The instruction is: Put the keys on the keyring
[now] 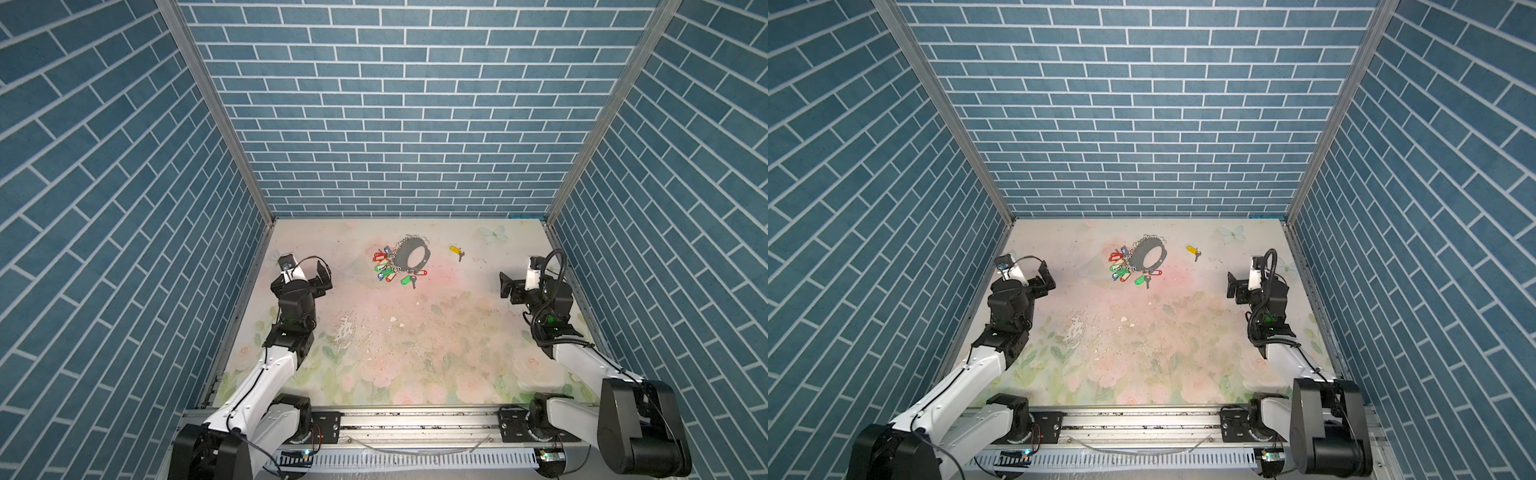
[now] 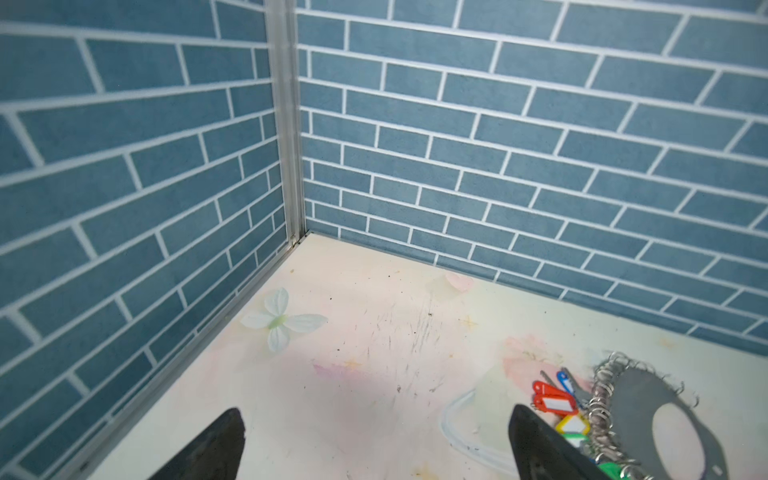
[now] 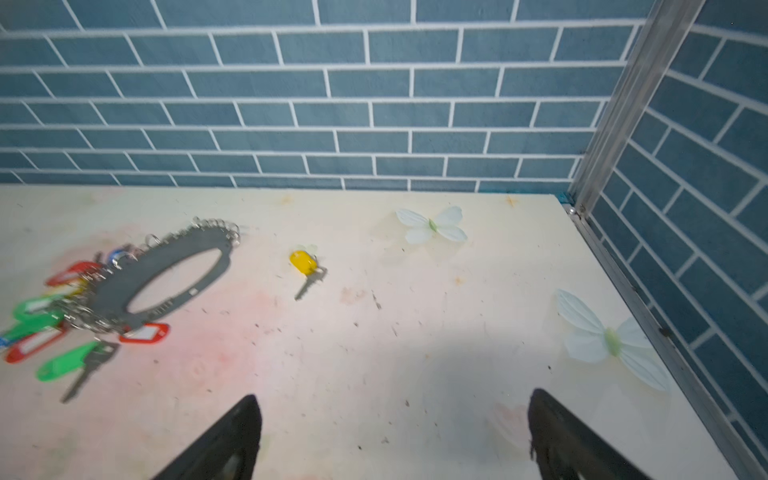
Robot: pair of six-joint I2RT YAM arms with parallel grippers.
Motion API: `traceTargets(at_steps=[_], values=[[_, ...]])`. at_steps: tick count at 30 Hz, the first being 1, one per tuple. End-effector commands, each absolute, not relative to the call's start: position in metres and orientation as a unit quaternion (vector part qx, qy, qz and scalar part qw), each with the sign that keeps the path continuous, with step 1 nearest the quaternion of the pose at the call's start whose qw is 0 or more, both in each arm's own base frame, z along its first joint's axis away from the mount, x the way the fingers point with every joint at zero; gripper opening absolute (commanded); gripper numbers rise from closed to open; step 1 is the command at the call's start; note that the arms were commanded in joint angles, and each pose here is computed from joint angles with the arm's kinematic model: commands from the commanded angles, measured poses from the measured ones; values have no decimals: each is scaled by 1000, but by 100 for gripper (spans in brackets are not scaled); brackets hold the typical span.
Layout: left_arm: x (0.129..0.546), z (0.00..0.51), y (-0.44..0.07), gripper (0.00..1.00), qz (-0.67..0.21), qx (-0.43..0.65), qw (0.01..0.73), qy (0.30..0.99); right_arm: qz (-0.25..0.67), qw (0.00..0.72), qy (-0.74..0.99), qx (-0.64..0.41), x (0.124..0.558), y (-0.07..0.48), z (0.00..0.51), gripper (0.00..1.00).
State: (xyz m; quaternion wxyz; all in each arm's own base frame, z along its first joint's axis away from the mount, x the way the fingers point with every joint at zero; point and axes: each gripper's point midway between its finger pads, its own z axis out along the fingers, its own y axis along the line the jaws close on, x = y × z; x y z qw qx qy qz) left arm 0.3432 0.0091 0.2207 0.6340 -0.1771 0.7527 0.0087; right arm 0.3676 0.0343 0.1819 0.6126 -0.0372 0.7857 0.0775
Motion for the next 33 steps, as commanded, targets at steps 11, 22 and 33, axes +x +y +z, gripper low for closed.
traceTargets(at_steps=[11,22,33], values=[[389,157,-121,100,-234,-58,474,847,191,510,810,219,356,16,154,99],[450,101,-292,100,-222,95,332,912,208,463,838,202,362,37,129,99],[507,48,-356,100,-152,103,275,944,212,446,847,193,361,46,123,99]])
